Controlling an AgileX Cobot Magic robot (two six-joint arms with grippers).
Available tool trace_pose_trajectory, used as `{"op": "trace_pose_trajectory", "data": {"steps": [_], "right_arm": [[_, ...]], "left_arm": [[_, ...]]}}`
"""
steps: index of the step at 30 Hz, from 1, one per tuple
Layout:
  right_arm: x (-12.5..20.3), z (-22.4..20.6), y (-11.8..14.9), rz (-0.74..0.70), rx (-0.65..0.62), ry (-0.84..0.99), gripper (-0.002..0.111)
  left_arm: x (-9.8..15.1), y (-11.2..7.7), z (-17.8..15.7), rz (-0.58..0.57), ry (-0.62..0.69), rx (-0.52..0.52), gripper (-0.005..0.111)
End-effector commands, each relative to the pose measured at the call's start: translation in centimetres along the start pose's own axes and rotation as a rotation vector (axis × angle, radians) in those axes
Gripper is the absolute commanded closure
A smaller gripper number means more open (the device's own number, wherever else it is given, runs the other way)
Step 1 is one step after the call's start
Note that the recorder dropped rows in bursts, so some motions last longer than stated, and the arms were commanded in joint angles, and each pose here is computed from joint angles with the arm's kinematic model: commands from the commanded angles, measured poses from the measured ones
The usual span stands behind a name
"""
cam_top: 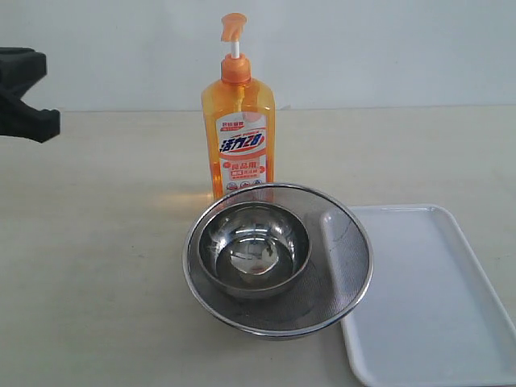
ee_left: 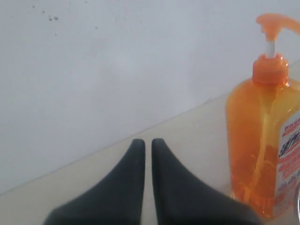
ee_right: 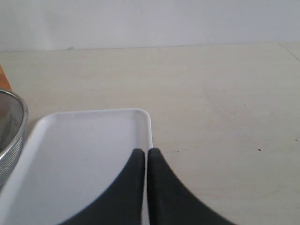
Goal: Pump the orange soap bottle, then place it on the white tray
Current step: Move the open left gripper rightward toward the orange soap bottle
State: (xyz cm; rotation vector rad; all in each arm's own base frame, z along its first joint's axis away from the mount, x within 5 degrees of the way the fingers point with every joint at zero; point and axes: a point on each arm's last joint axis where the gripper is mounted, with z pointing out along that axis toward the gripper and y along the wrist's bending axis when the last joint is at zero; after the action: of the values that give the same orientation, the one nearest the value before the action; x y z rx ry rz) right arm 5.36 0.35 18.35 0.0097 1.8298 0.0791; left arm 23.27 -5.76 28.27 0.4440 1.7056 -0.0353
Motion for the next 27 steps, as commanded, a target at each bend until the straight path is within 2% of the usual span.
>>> {"op": "trace_pose_trajectory", "data": {"steps": [1,5,7,10,14,16,19,21,23,27], "right_arm": [[0.0,0.0,0.0,-0.010,0.002,-0.012,0.108],[0.0,0.0,0.0,-0.010,0.002,-0.012,0.108],[0.0,0.0,0.0,-0.010,0.002,-0.012,0.108],[0.0,0.0,0.0,-0.010,0.002,-0.012,0.108],[0.0,0.0,0.0,-0.010,0.002,-0.012,0.108],[0.0,0.0,0.0,-0.010,0.002,-0.012,0.108],[0.0,0.0,0.0,-0.010,0.002,-0.012,0.108],[0.0,0.0,0.0,-0.010,0.002,-0.012,0.108],[0.0,0.0,0.0,-0.010,0.002,-0.012,0.108],[0.0,0.0,0.0,-0.010,0.002,-0.012,0.108]], "left_arm": [[2.6,-0.9,3.5,-0.021,0.048,0.044,0.102],[5.2,-2.5,6.3,0.020,0.016,0.164,0.102],[7.3,-3.0,7.8,-0.008,0.028,0.189,0.102],[10.0,-2.6,9.3,-0.065,-0.016,0.216,0.102],[11.2,-1.0,9.7,-0.137,-0.059,0.239,0.102],[11.3,-0.3,9.9,-0.135,-0.033,0.327,0.102],[10.6,0.3,9.9,-0.046,0.026,0.638,0.102],[9.5,0.8,10.3,-0.019,0.079,0.761,0.102],[8.6,1.2,10.9,0.006,0.082,0.787,0.102],[7.5,2.2,12.6,0.036,0.041,0.767,0.102]]}}
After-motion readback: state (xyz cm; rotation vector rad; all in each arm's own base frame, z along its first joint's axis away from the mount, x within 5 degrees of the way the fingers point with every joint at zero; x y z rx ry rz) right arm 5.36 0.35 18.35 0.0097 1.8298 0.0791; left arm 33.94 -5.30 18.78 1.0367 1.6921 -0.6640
